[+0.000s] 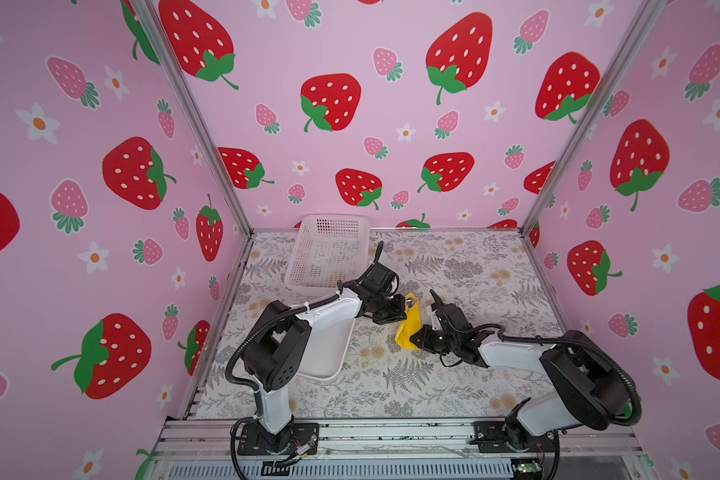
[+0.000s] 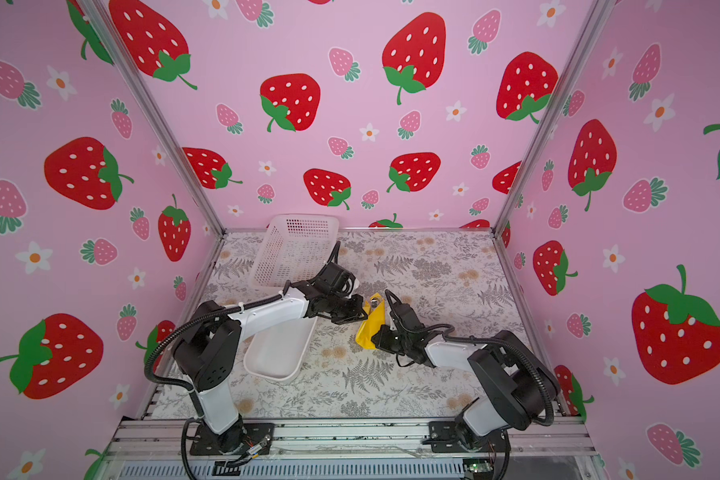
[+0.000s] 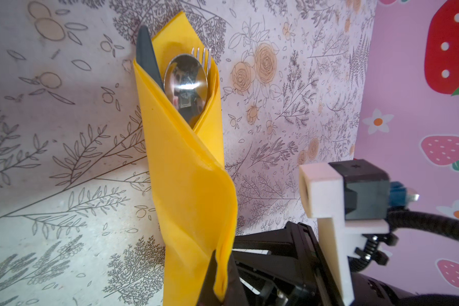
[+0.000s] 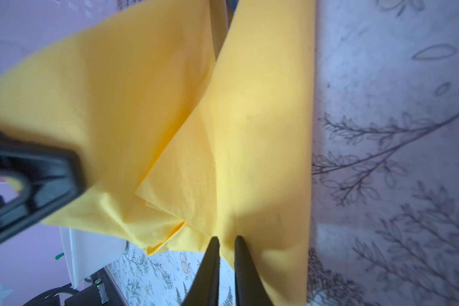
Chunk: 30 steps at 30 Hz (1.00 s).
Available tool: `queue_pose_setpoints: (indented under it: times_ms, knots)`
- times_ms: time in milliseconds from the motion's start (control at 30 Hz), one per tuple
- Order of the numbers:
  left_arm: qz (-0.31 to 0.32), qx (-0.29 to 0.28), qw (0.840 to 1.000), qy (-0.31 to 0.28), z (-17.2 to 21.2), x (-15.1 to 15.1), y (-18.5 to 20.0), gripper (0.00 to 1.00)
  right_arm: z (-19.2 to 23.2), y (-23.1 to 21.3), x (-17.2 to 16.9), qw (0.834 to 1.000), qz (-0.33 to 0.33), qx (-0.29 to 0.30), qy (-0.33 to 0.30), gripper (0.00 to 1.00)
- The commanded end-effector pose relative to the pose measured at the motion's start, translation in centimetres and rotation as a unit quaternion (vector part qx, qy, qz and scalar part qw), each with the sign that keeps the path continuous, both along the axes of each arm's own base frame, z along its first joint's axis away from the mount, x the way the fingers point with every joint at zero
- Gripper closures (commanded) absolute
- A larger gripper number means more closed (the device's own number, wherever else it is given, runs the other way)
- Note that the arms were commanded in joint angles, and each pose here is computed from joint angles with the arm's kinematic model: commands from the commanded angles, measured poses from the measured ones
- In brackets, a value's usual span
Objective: Place the utensils on the paper napkin and roll it up
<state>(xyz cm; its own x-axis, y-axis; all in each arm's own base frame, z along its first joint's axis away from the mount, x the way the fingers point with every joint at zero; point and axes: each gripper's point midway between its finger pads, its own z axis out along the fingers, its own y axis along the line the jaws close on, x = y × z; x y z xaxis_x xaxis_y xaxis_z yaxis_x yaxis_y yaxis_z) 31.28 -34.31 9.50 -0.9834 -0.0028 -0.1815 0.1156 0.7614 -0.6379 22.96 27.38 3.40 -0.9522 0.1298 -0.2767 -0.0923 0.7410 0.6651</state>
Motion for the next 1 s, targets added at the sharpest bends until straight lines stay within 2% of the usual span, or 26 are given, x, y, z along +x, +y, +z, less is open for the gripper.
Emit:
queue_pose_setpoints:
  times_ms: [0,433,967]
  knots:
    - [-0.005,-0.016,1.0,0.004,0.8,0.4,-1.1,1.0,-1.6,-0.6,-0.5,1.0,0.004,-0.022,0.017,0.85]
    - [0.001,-0.041,0.998,0.039,1.0,0.6,-2.9,1.0,-2.5,-0.9,-0.8,0.999,0.005,-0.032,0.028,0.86]
    - [0.023,-0.067,0.995,0.072,0.5,0.9,-6.1,1.0,-0.9,-0.1,-0.5,1.0,0.013,-0.003,0.006,0.86]
